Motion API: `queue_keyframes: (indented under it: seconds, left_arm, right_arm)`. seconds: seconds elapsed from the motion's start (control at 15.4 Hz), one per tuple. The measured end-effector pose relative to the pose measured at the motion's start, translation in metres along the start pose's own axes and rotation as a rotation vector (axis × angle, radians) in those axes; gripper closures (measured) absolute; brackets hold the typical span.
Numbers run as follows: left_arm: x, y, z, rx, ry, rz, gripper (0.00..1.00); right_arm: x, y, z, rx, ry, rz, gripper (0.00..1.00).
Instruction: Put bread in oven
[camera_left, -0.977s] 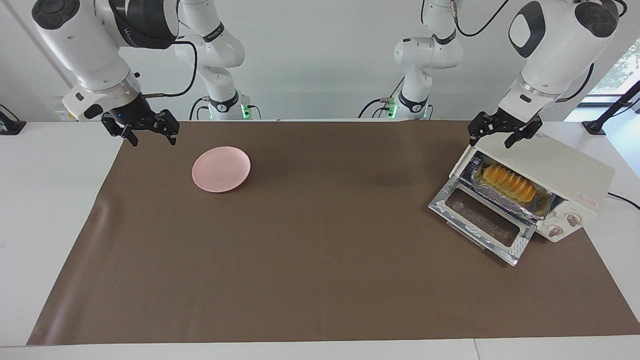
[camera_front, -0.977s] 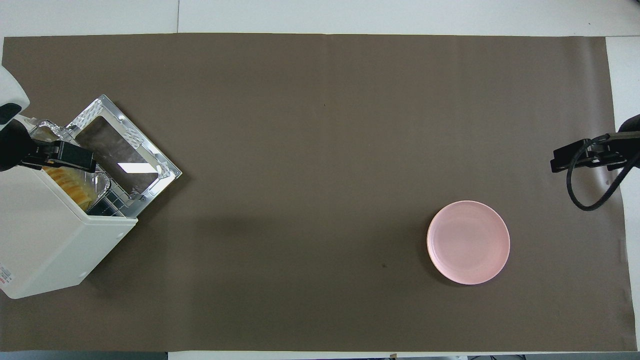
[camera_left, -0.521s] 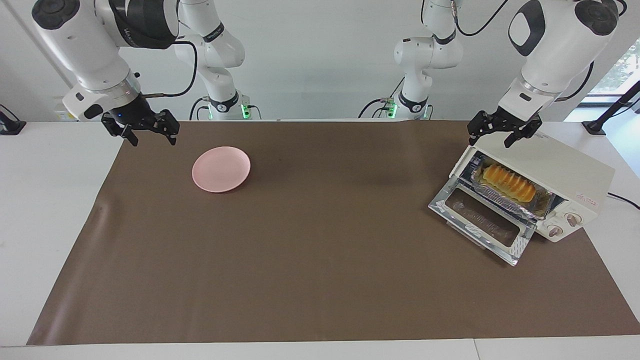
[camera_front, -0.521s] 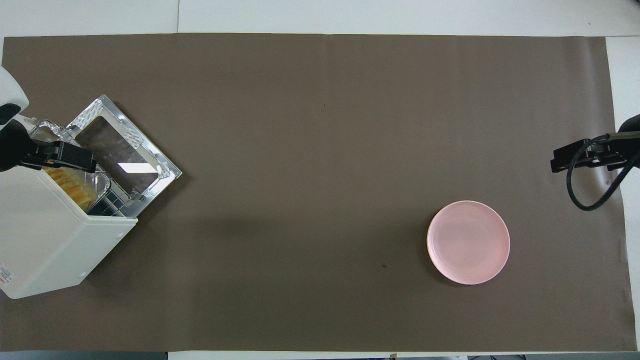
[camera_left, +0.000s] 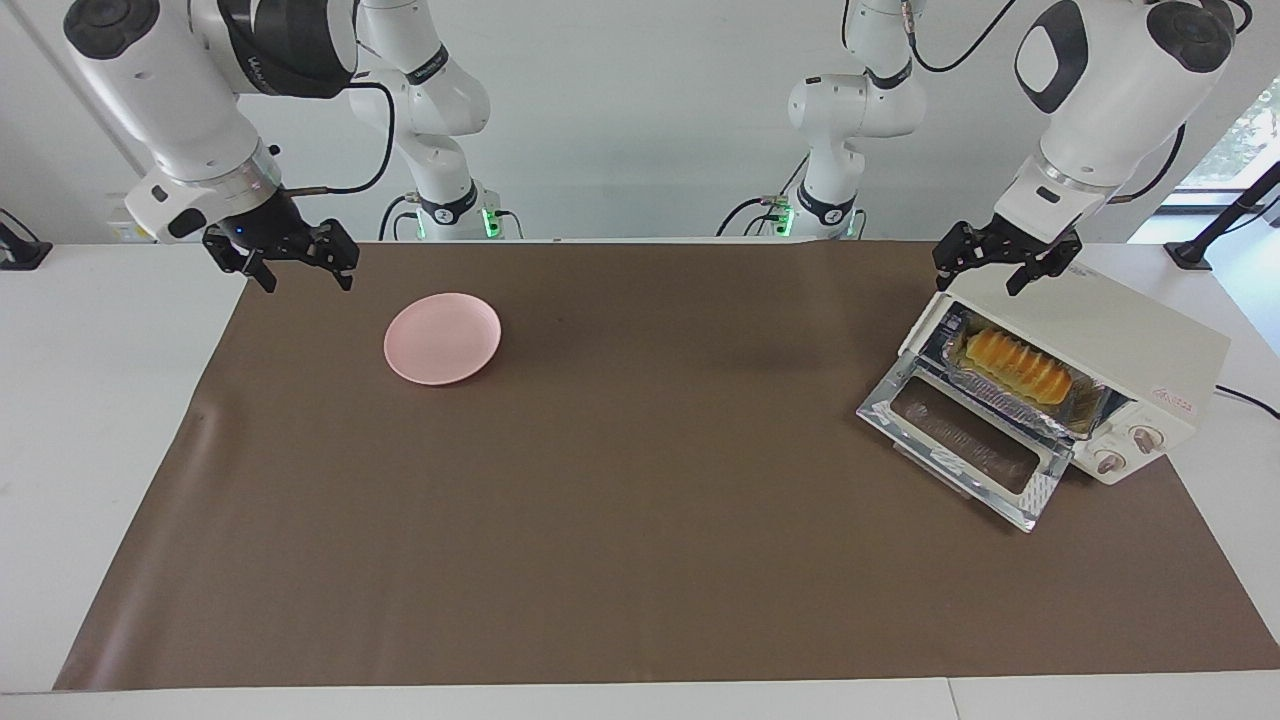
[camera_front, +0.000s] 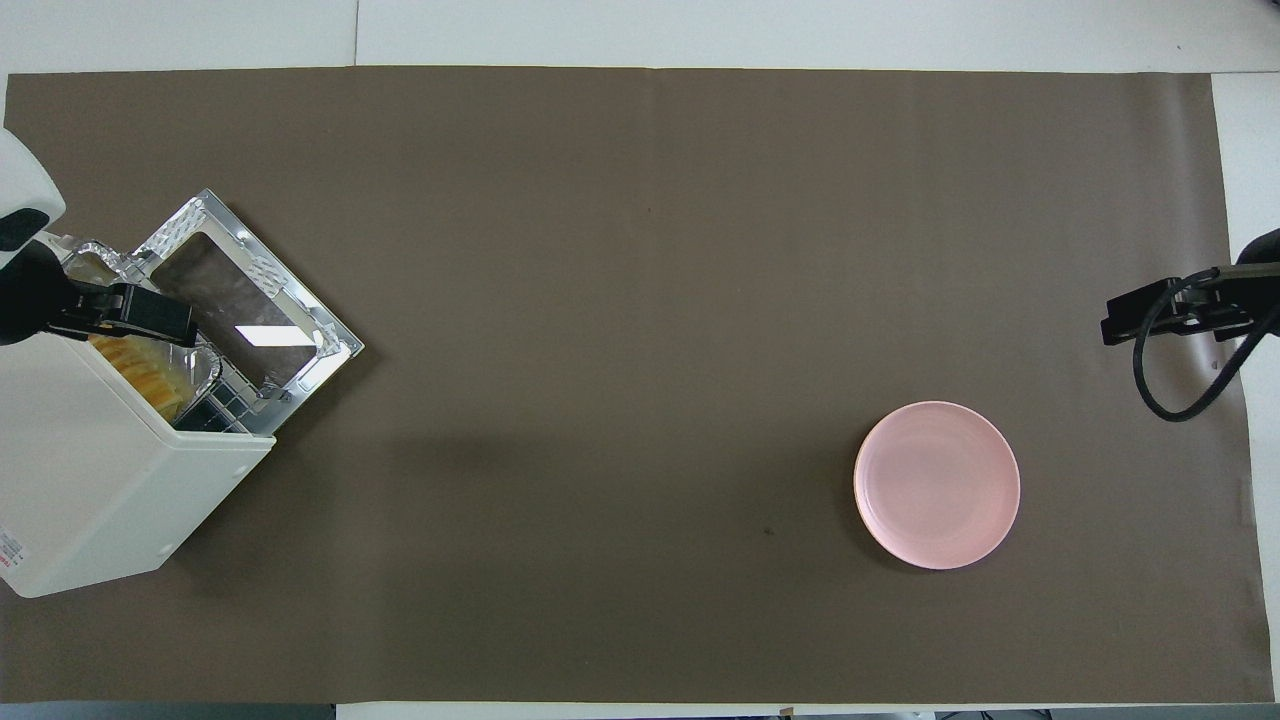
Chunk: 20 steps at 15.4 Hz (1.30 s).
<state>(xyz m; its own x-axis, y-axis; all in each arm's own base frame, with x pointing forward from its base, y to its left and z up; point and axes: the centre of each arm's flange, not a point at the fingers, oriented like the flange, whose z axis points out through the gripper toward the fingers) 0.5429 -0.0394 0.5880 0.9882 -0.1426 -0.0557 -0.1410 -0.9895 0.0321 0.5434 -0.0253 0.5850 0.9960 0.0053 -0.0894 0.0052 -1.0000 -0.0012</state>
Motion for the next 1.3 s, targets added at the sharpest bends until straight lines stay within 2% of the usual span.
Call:
queue_keyframes:
  seconds: [1.3]
  left_arm:
    - [-0.0022, -0.0032, -0.0042, 0.0, 0.008, -0.006, 0.0]
  right_arm:
    - [0.0, 0.0, 0.0, 0.0, 0.0, 0.0, 0.0]
